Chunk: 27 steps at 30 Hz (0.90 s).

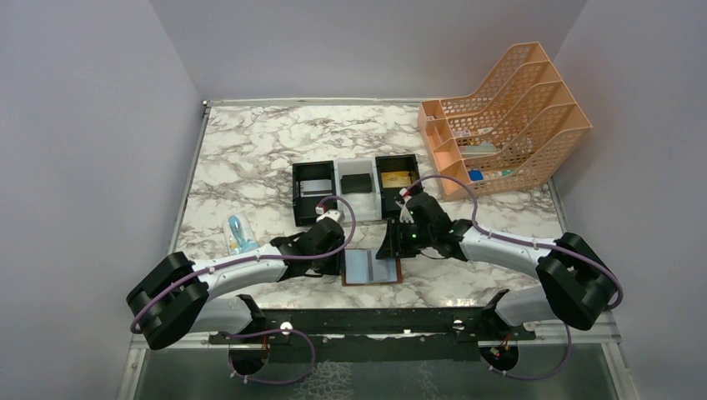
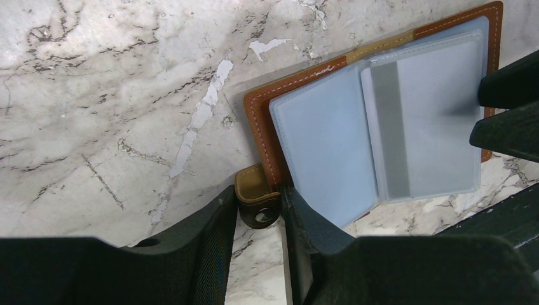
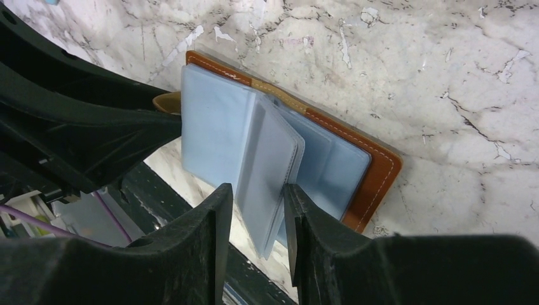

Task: Take the credit cards out of the card holder

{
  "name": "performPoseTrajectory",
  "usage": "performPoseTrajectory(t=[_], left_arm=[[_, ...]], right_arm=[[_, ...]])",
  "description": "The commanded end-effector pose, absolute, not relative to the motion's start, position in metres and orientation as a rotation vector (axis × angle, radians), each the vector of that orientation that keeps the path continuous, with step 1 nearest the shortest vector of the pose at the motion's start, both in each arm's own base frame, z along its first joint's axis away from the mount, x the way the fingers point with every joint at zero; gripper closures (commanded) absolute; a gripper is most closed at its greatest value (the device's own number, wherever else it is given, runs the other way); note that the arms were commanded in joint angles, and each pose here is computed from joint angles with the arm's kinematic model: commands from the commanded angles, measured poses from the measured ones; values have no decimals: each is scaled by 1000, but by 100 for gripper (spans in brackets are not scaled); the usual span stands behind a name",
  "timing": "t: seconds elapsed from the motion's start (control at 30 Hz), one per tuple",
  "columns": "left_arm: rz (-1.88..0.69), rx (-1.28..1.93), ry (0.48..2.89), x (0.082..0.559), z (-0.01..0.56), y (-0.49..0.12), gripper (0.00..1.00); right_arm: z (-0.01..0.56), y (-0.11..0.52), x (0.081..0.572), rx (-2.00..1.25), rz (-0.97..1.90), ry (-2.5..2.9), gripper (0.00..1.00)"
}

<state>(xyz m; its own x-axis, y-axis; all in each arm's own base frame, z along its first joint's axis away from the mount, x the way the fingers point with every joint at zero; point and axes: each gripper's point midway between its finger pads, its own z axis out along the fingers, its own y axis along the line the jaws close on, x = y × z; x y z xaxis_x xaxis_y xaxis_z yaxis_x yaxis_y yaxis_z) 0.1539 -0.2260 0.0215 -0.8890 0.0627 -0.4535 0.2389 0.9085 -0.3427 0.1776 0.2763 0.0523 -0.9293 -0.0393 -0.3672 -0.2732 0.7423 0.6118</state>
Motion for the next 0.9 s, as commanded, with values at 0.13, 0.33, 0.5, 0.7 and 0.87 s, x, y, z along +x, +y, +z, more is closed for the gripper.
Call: performPoseTrajectory(t=[0.13, 0.33, 0.5, 0.7, 0.87], left_arm=[[-556, 242, 2649, 150, 20, -231, 67], [-555, 242, 2648, 151, 21, -231, 67], [-558, 239, 2645, 151, 22, -232, 67], [-559, 245, 2645, 151, 22, -233, 67], [-561, 239, 2645, 151, 22, -232, 67]], right_arm=[[69, 278, 185, -308, 955, 2584, 65], [64, 278, 181, -383, 938, 2608, 67], [70, 274, 184, -411, 896, 2594, 68], [85, 295, 173, -454, 1114, 2552, 68], [79, 290, 177, -436, 1042, 2576, 68]])
